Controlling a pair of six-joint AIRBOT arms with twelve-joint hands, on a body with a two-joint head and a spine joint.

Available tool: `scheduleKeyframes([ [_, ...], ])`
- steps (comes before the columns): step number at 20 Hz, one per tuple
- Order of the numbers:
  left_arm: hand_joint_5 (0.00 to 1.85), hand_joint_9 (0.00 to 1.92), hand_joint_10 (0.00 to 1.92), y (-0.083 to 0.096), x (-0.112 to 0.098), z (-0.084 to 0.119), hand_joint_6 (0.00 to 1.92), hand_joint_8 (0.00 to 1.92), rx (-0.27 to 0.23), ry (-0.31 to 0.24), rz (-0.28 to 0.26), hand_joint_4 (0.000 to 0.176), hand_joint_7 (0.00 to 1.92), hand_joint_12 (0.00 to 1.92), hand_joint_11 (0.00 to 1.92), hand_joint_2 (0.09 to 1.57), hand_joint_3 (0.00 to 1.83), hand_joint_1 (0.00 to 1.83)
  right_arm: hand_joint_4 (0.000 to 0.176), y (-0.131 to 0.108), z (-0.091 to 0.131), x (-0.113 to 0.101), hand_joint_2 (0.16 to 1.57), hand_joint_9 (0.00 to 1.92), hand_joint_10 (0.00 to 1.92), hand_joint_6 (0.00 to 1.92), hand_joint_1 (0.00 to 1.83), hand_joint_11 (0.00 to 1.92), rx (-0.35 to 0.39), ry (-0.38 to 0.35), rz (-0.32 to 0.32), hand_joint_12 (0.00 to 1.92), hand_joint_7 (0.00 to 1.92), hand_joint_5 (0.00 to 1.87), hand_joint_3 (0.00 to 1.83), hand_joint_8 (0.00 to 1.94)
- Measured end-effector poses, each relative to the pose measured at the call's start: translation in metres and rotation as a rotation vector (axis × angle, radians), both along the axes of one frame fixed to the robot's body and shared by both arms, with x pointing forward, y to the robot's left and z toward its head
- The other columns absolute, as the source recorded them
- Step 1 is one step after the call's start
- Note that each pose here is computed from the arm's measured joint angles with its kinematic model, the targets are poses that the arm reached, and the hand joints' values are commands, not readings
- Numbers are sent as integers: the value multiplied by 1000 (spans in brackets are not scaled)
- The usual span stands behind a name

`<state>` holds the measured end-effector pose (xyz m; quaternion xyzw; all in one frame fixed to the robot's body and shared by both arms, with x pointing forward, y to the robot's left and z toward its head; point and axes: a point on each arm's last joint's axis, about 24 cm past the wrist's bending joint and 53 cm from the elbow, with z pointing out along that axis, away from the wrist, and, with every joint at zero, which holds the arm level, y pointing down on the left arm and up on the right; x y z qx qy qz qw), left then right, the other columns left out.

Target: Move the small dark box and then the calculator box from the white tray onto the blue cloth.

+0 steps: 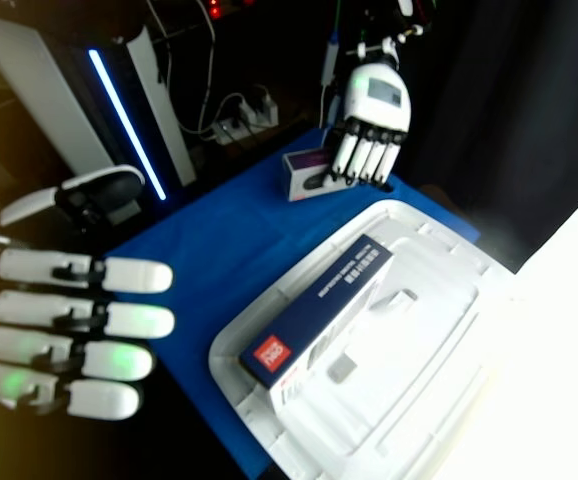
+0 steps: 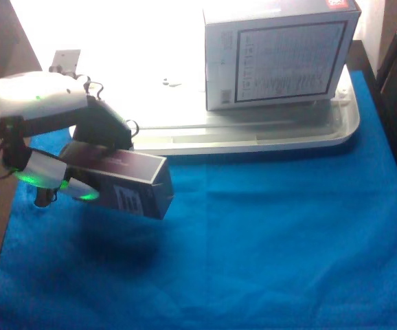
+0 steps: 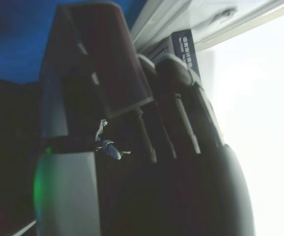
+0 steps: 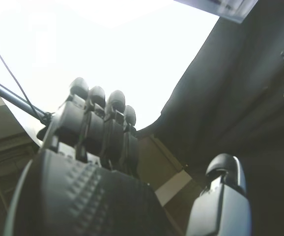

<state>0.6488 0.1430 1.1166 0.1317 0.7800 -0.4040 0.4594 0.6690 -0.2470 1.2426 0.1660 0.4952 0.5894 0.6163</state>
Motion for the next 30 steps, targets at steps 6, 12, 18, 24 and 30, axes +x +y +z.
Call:
scheduleKeyframes([
  [6, 945, 977, 765, -3, 0, -9, 883, 1025, 0, 22, 2, 0, 1052, 1342, 681, 1107, 0, 1241, 17, 0, 0, 0, 828, 312, 0, 0, 384, 265, 2, 1, 2, 4, 488, 332, 6, 0],
  [12, 785, 762, 173, -4, 0, 0, 22, 19, -39, 18, 3, 0, 805, 1145, 313, 934, 0, 1013, 30, 1, -1, 0, 834, 313, 0, 2, 403, 264, 3, 2, 4, 3, 505, 319, 6, 5],
  [18, 515, 546, 323, 4, -6, 21, 0, 0, -84, -2, 1, 0, 614, 1574, 103, 913, 1, 931, 139, 2, -2, 0, 801, 237, 0, 0, 442, 211, 3, 3, 7, 2, 406, 167, 0, 0],
  [24, 433, 488, 346, 26, -2, 63, 1, 3, -139, -113, 54, 44, 582, 1486, 91, 804, 0, 807, 139, 2, 0, 16, 789, 209, 8, 9, 577, 245, -34, 27, 2, 16, 340, 199, 0, 11],
  [30, 332, 520, 166, 50, 16, 89, 0, 0, -197, -181, 139, 94, 516, 1380, 63, 882, 1, 707, 122, 32, 12, 57, 686, 267, 10, 6, 710, 345, -149, 62, 49, 55, 431, 257, 0, 2],
])
